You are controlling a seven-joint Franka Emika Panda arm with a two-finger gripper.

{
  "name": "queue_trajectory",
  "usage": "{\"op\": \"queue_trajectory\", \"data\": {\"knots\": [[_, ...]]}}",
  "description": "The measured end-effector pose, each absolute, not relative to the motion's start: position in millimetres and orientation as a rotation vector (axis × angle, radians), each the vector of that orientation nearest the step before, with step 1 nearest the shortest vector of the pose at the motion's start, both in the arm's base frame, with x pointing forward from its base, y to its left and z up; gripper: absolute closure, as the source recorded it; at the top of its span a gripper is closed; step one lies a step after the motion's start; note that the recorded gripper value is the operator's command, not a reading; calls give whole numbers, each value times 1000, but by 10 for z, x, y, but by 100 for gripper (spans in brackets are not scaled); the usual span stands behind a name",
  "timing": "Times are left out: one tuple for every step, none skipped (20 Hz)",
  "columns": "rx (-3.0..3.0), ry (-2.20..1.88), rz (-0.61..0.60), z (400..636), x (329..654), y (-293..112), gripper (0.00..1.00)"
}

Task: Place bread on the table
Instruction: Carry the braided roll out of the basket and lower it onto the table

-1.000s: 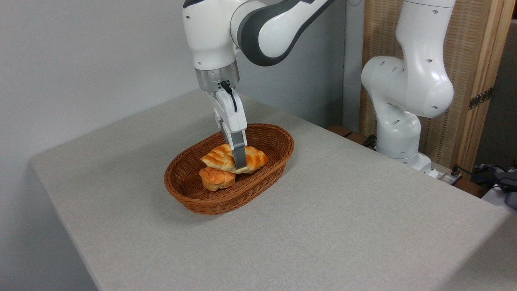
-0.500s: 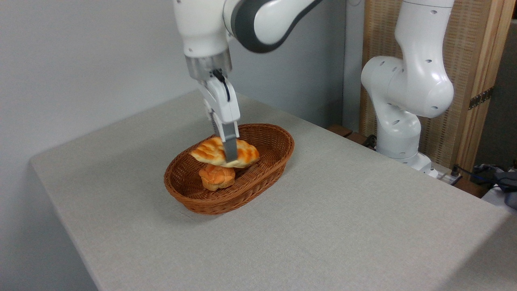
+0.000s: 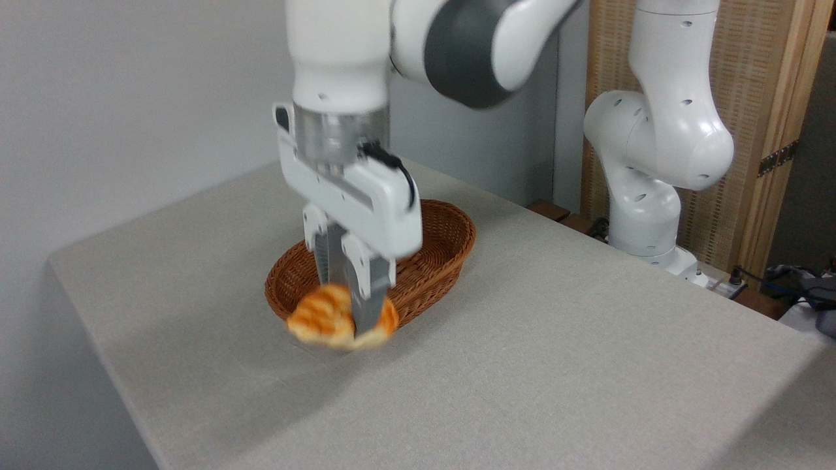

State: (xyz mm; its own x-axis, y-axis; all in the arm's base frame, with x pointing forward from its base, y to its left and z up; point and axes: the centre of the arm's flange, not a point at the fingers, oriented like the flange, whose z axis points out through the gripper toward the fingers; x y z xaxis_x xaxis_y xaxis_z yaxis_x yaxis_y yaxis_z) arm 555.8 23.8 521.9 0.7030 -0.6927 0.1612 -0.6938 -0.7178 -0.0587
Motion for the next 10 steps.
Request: {"op": "queue_trajectory", "data": {"knots": [[2904, -1170, 271, 5156, 5606, 360, 54], [2910, -1162, 258, 5076, 5643, 418, 54], [2911, -1164, 238, 4975, 5682, 418, 54], [2910, -1179, 209, 4863, 5723, 376, 52], [2907, -1213, 169, 4736, 5765, 294, 48], [2897, -1263, 123, 4598, 5804, 162, 40], [2881, -1309, 81, 4452, 5841, -3, 16], [2869, -1337, 51, 4323, 5873, -151, 1], [2863, -1355, 37, 4226, 5904, -266, 0], [2861, -1363, 30, 4164, 5930, -338, 0]]}}
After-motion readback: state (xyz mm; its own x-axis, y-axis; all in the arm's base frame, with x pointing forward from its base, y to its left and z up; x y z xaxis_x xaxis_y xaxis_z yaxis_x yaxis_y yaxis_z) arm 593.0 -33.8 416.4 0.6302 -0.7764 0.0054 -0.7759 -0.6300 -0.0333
